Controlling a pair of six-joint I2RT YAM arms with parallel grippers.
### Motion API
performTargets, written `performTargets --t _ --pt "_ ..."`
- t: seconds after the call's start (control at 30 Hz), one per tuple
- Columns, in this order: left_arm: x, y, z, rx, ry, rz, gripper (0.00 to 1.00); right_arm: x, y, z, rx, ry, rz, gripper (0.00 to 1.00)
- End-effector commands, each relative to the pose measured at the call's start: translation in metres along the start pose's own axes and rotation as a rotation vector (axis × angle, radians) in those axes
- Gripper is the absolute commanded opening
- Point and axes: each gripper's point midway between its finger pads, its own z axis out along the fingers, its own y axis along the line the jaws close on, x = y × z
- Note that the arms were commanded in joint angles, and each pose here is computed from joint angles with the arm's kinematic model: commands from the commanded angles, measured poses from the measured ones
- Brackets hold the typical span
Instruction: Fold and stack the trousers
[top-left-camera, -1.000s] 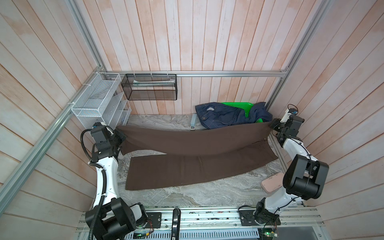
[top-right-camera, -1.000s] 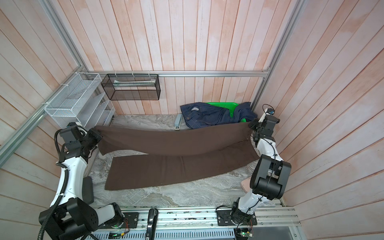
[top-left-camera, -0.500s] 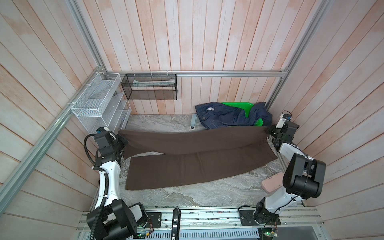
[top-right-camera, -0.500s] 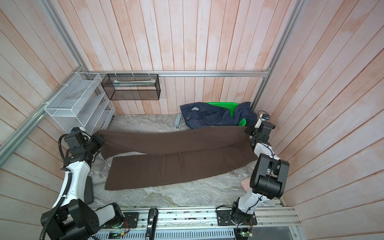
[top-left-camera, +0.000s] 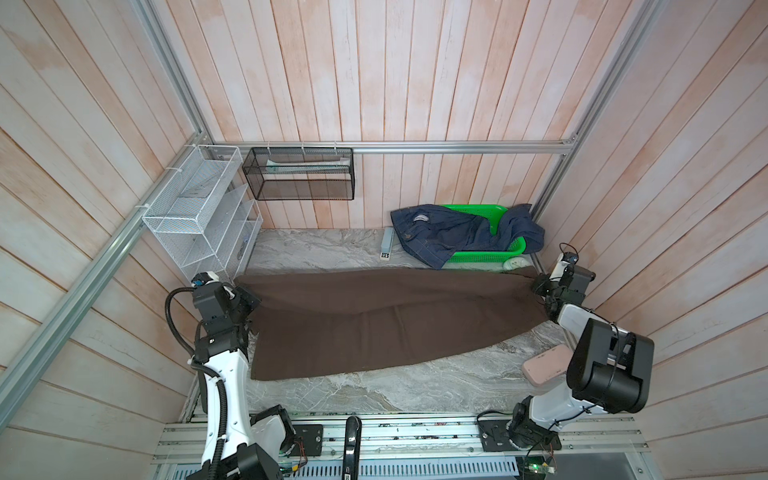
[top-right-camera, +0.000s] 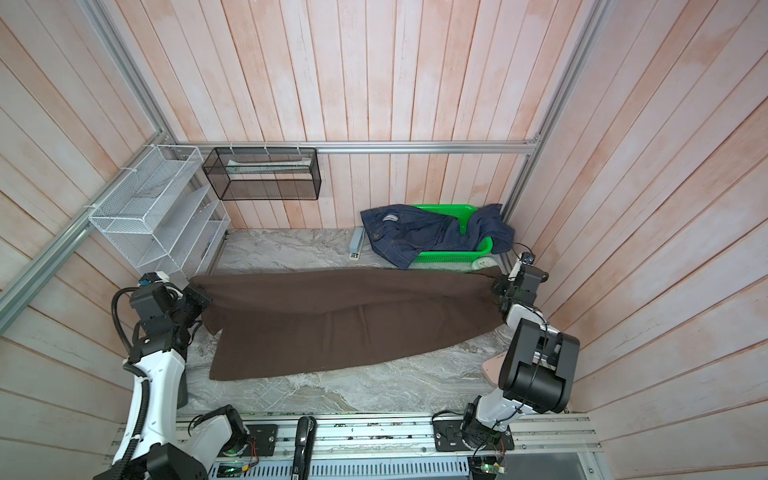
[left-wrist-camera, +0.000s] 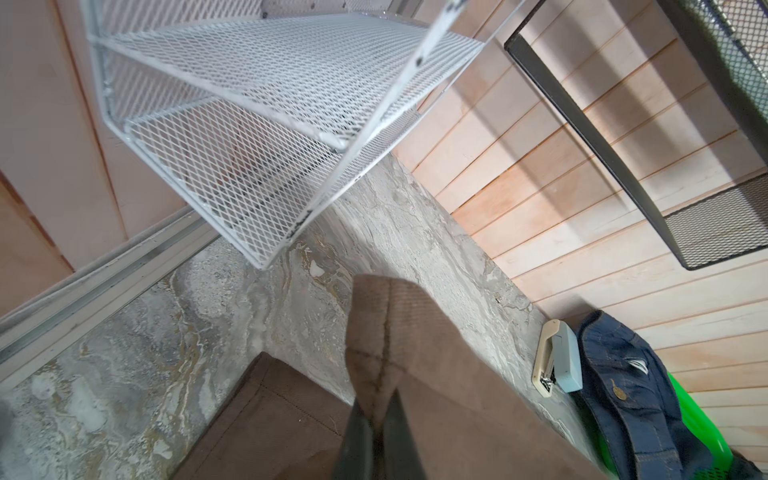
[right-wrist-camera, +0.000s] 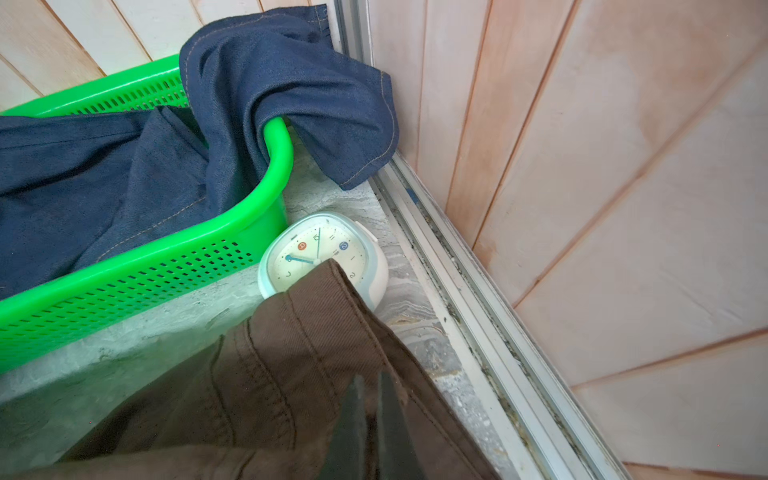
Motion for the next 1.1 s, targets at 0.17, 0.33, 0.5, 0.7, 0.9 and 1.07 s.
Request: performTargets --t 0.17,0.33,0.5,0.7,0.9,1.07 --pt "0.016 0.03 -0.01 -0.133 -0.003 -0.047 0.0 0.023 -0.038 -0.021 0.153 0.034 0.005 0.0" --pt "0.021 0.042 -0.02 -0.2 -0.007 -0.062 0.0 0.029 -0.049 -0.025 0.212 0.05 -0.003 0.0" --pt "0.026 0.045 -0.027 -0.213 -0.002 -0.077 0.0 0.033 -0.055 -0.025 0.246 0.073 -0.009 0.0" --pt "0.028 0.041 -0.037 -0.195 -0.006 -0.079 0.0 0.023 -0.053 -0.021 0.236 0.061 -0.002 0.0" --pt "0.021 0.04 -0.05 -0.207 -0.036 -0.08 0.0 0.024 -0.059 -0.025 0.275 0.078 -0.013 0.0" --pt "0.029 0.057 -0.059 -0.295 -0.041 -0.116 0.0 0.042 -0.08 -0.033 0.396 0.107 -0.032 0.0"
